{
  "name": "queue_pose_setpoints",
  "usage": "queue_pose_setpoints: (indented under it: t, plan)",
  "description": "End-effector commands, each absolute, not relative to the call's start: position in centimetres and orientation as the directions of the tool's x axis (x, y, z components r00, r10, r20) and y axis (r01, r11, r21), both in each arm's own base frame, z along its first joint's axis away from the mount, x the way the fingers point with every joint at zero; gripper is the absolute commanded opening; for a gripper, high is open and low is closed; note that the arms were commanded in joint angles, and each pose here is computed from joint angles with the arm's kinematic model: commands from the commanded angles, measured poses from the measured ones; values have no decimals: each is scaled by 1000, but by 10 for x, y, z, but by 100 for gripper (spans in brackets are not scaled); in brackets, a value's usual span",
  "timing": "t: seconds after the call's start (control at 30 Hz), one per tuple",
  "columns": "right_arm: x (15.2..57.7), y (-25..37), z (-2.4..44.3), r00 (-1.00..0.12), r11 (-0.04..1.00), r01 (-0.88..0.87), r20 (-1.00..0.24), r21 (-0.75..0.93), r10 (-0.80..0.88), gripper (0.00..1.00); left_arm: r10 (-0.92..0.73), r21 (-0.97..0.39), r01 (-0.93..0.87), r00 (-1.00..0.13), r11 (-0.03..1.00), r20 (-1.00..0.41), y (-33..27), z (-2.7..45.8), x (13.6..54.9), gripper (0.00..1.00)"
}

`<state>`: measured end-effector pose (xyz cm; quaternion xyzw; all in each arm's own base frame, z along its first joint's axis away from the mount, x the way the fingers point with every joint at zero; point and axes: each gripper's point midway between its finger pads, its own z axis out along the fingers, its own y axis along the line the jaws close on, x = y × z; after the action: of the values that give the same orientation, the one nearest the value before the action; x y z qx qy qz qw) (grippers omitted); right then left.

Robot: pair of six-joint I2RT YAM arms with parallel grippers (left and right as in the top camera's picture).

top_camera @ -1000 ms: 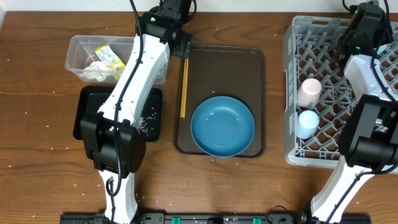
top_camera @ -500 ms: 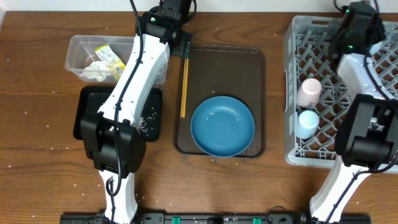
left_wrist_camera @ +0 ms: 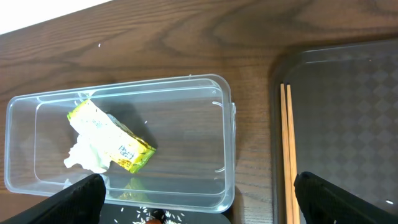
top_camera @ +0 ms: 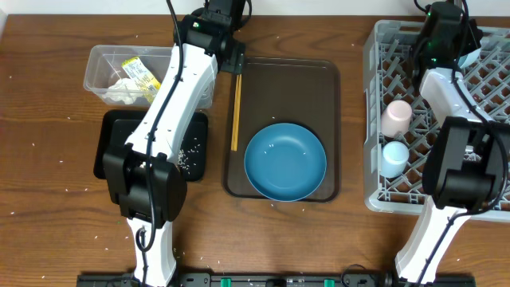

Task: Sort waste into correct bins and load items into the dishwasher rack
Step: 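Lower the bowl into the rack slots with the right gripper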

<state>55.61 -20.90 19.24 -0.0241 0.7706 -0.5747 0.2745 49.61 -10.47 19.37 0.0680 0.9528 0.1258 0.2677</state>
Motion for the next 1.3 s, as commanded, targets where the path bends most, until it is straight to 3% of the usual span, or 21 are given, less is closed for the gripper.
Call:
queue_pose_setpoints:
  t: [0.0, 0.47, 1.0, 1.27]
  plan:
    - [548, -219, 194, -890, 260, 240, -319, -935, -325, 1, 189, 286, 50, -854, 957, -485, -102, 189, 496, 98]
    - [548, -216, 184, -903, 272, 169, -259, -947, -342, 1, 189, 286, 50, -854, 957, -485, -102, 189, 496, 98]
    - [542, -226, 193, -908, 243, 221, -290, -945, -302, 1, 189, 286, 50, -854, 957, -485, -102, 189, 496, 98]
    - [547, -216, 178, -903, 295, 171, -269, -940, -334, 1, 189, 286, 50, -854, 957, -485, -102, 189, 496, 98]
